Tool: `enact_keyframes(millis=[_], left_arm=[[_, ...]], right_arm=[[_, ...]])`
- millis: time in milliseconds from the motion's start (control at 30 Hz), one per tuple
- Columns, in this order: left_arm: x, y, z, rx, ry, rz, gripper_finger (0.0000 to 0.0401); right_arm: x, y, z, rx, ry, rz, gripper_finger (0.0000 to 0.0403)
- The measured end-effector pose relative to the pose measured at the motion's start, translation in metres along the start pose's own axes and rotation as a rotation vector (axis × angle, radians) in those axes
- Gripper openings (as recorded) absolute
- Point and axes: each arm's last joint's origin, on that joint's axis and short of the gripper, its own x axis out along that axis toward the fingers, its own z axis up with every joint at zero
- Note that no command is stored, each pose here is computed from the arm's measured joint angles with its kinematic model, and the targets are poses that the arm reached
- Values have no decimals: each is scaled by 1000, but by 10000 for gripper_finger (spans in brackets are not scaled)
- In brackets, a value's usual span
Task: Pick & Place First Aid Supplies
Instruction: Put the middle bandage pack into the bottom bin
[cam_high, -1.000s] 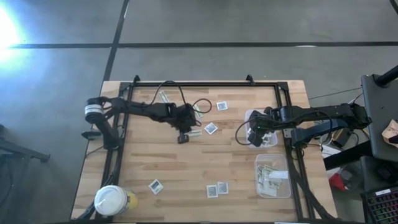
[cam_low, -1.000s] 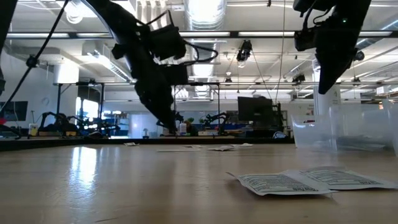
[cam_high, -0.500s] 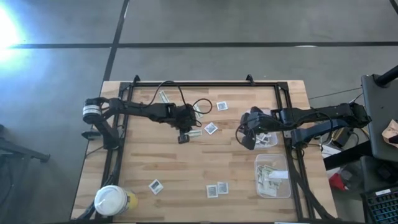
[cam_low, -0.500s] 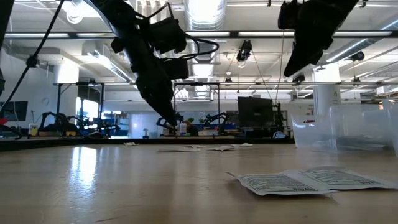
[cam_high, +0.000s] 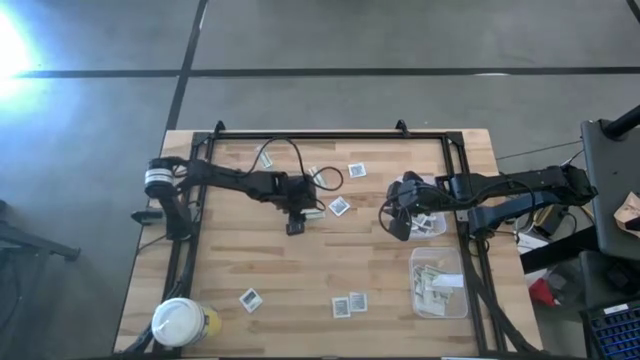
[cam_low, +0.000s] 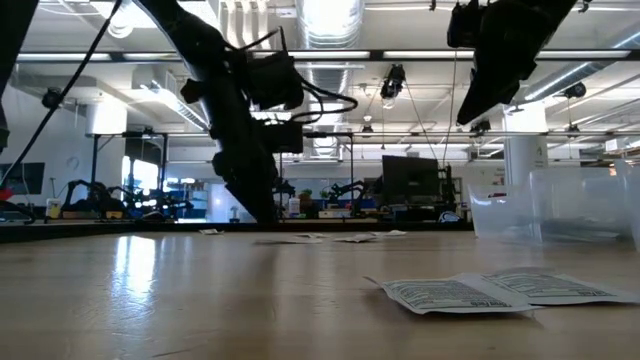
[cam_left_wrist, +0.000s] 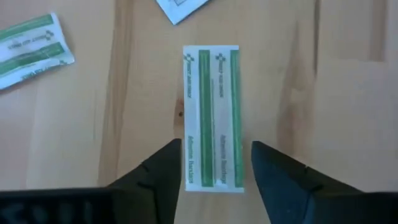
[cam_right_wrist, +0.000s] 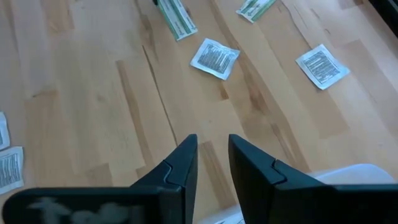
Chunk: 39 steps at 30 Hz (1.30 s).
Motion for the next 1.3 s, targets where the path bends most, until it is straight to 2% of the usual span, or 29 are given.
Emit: enact_keyframes(millis=[167, 433, 533, 767, 900, 1200, 1300], left_arm=[[12, 2, -3, 7, 33, 59, 191], [25, 2, -6, -12, 72, 54, 185], [25, 2, -6, -12, 75, 53, 163], [26, 3, -7, -12, 79, 61, 59], [27, 3, -7, -11, 81, 64, 14], [12, -1, 5, -11, 36, 48, 2], [0, -6, 20, 5, -51, 43, 1]], right_arm=[[0, 0, 0, 0, 3, -1, 83], [0, 0, 0, 0, 1, 0, 68], [0, 0, 0, 0, 0, 0, 66], [0, 0, 0, 0, 0, 0, 73], [0, 0, 0, 1, 0, 0, 78], [-1, 1, -4, -5, 52, 61, 67], [-3, 1, -3, -4, 47, 70, 61]])
